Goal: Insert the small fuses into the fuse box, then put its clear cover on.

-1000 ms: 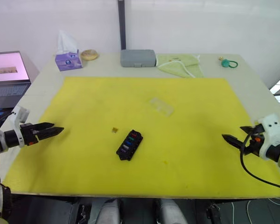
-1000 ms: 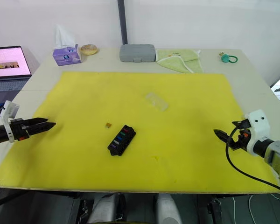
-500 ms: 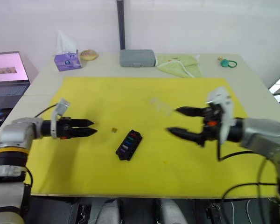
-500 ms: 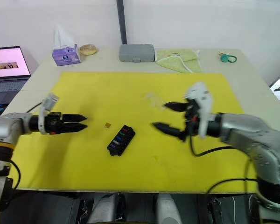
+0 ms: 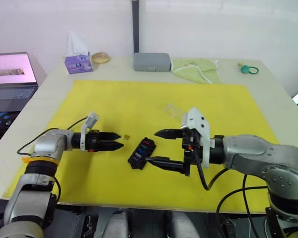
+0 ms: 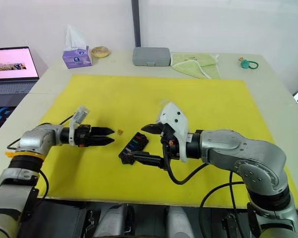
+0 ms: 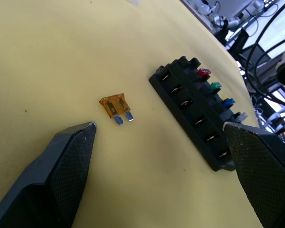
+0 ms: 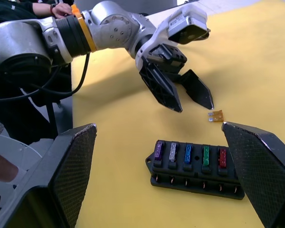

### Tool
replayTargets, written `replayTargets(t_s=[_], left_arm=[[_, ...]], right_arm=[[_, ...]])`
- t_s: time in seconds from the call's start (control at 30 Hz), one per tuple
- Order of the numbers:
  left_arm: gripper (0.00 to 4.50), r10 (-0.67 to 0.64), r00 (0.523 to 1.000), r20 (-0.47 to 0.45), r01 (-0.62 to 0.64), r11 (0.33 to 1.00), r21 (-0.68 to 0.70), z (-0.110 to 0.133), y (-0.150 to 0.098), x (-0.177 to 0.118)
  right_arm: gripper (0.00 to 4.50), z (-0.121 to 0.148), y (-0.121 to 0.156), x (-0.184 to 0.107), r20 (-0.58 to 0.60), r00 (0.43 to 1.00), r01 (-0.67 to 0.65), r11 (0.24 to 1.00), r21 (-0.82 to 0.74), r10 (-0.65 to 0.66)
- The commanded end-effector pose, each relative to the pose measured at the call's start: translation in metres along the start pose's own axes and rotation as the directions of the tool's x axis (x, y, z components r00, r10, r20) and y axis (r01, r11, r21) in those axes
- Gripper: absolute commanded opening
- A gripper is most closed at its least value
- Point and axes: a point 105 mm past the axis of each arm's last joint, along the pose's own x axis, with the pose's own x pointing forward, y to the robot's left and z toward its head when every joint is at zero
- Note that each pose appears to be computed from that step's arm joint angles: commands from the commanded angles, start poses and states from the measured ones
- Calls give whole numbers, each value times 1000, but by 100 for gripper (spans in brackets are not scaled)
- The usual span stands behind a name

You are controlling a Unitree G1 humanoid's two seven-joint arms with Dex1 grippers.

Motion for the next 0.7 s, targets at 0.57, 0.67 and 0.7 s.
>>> replayTargets(t_s=[0.57, 0.67, 0.7], left_arm=[[273, -33, 996, -83, 26, 996, -87, -25, 1, 45], [273, -35, 996, -78, 28, 996, -87, -24, 0, 50], [273, -34, 996, -78, 27, 996, -88, -24, 1, 52]], right_arm=[[450, 6, -5, -4, 36, 998, 48, 999, -20, -48], [450, 6, -5, -3, 38, 998, 51, 999, -18, -50], [450, 6, -6, -3, 38, 998, 53, 998, -17, -52]])
